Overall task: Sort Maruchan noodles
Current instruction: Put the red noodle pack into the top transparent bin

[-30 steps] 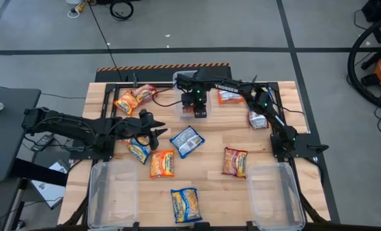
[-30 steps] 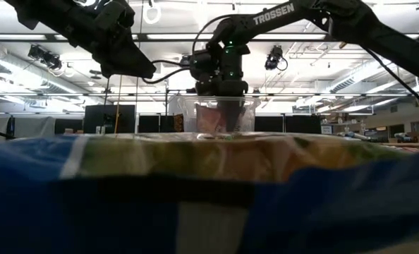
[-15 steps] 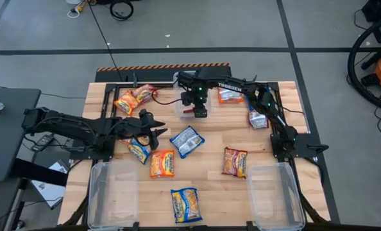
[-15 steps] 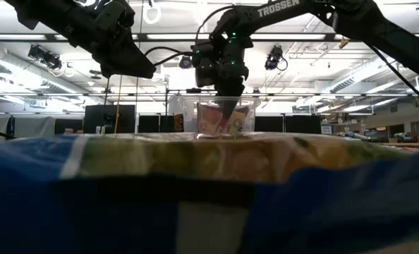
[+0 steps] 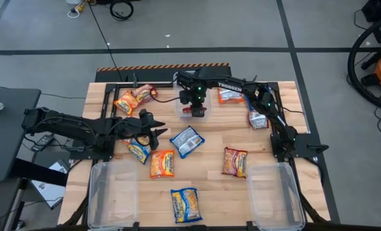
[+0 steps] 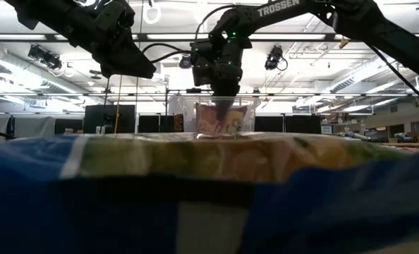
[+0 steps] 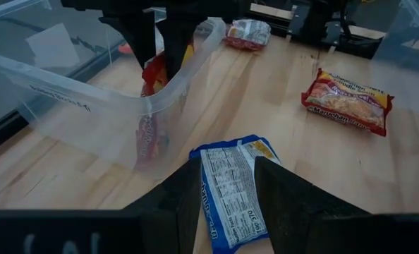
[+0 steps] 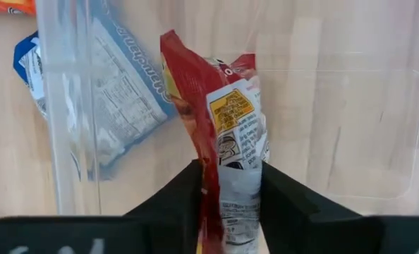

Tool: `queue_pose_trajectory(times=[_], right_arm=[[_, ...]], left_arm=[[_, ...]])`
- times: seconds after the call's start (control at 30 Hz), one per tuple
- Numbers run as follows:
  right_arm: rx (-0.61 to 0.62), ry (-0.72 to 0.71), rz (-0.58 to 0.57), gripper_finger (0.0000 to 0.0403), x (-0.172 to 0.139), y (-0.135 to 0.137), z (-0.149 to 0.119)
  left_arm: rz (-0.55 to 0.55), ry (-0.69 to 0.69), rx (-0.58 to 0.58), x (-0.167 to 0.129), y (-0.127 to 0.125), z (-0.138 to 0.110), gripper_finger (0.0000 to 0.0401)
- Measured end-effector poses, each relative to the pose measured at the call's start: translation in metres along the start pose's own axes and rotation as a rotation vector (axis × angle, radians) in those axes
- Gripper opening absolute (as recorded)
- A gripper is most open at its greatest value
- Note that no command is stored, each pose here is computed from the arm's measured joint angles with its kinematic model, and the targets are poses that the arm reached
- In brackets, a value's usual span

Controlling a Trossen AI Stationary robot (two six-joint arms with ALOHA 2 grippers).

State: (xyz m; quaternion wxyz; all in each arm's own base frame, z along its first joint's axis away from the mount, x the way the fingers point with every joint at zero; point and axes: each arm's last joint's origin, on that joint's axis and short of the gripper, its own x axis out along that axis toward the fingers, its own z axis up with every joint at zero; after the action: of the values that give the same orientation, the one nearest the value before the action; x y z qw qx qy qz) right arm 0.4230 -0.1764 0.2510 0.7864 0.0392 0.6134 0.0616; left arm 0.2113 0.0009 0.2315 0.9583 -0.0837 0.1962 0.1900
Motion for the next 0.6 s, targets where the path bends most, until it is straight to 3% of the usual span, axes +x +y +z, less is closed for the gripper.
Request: queue_pose_trajectory(times=[0.6], right_arm=[[-0.001,0.000,0.000,0.0111,-0.009,0.008,-0.001]], left_arm=[[0.000,0.000,0.000,0.000,0.000,0.000,0.0137]])
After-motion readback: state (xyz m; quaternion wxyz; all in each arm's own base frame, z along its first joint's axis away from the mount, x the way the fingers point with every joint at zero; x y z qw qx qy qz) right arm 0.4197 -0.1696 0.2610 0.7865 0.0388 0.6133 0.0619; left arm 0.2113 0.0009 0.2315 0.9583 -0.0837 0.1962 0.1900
